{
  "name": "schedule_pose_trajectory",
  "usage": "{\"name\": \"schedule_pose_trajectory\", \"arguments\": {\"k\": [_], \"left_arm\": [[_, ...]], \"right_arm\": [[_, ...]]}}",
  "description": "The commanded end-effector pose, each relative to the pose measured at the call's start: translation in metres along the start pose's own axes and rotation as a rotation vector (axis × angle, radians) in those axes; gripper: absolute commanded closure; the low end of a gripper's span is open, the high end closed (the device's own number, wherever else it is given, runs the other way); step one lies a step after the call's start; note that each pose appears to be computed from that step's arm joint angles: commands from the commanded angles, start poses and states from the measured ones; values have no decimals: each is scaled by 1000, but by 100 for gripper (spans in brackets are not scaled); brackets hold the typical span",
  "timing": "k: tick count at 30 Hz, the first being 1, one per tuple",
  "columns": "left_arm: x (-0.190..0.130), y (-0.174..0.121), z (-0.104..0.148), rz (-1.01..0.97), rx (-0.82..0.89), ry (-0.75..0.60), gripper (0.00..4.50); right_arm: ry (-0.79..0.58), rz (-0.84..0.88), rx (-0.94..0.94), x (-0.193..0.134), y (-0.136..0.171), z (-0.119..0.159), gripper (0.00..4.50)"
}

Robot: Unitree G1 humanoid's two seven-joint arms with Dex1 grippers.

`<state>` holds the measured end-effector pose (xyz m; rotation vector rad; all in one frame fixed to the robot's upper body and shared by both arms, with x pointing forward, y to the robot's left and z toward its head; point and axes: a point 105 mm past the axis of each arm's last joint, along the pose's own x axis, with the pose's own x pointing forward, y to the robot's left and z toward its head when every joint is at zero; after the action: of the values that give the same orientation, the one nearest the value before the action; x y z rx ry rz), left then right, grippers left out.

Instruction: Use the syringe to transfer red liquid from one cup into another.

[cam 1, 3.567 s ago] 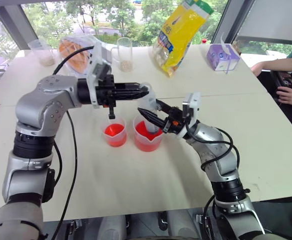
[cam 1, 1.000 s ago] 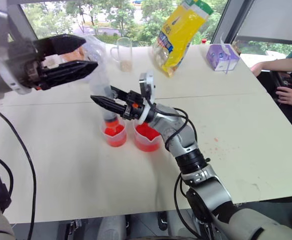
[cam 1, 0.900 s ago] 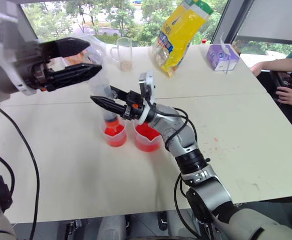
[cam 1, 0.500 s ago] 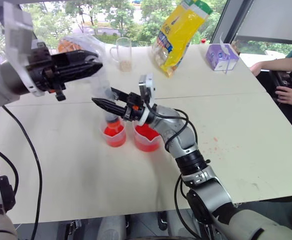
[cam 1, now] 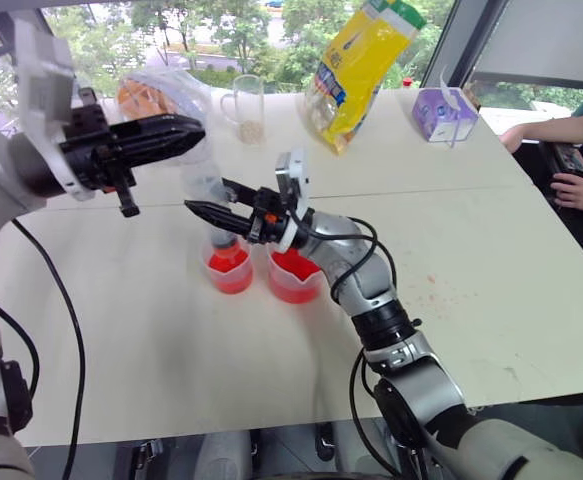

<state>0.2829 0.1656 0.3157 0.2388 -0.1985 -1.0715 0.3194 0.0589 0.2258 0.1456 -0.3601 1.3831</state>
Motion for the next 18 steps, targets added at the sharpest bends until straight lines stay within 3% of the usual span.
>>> {"name": "schedule_pose_trajectory", "arguments": {"k": [1, 18], "left_arm": [[9, -16, -14, -68, 2, 59, 448], [10, -21, -29, -77, -22, 99, 448]], "right_arm": [[-148, 13, -77, 9, 0, 53, 311], [-202, 19, -69, 13, 1, 81, 311]]}}
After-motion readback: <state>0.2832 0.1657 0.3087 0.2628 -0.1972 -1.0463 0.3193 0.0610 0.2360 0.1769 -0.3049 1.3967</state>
